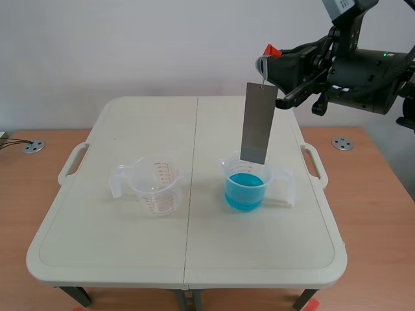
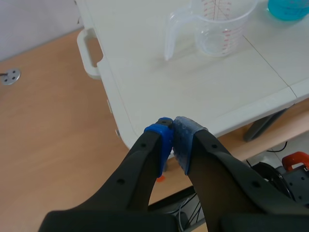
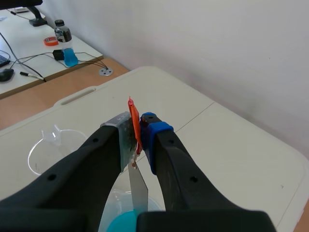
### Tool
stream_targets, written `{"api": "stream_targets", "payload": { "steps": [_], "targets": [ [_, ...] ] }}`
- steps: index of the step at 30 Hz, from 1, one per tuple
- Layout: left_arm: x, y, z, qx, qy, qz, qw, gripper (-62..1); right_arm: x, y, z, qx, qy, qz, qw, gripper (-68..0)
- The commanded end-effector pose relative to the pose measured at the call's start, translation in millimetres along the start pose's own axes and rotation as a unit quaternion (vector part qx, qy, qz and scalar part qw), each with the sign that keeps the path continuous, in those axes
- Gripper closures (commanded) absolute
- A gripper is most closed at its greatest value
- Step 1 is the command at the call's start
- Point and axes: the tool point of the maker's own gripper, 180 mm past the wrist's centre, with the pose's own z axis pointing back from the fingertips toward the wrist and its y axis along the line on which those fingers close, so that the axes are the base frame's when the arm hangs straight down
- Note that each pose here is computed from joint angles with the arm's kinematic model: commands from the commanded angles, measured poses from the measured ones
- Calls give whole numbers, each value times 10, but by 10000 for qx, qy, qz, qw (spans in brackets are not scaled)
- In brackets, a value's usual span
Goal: Hold the metal plate by the orange handle, dip it into the blue solution, take it out and point at it, then put the plate back in the beaker on the left.
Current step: 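Lower the plate into the blue solution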
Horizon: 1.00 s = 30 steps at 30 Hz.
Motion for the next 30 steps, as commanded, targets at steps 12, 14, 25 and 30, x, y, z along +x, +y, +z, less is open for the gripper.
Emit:
{"api": "stream_targets", "payload": {
  "steps": [12,14,25,30],
  "targets": [
    [62,-42,-13,-111,-99,18,9999,-18,-156,-60,-45,-102,-3,-204,9997,-13],
    [53,-42,-13,-111,-72,17,9999,-18,-190,-71,-44,-121,5,-252,9996,-13],
    [10,-42,-14,-111,45,18,9999,-18,-526,3,-134,-163,382,-374,9984,-13],
    [-4,-44,-14,-113,85,18,9999,-18,-698,29,-152,-178,579,-468,9971,-13]
  ]
}}
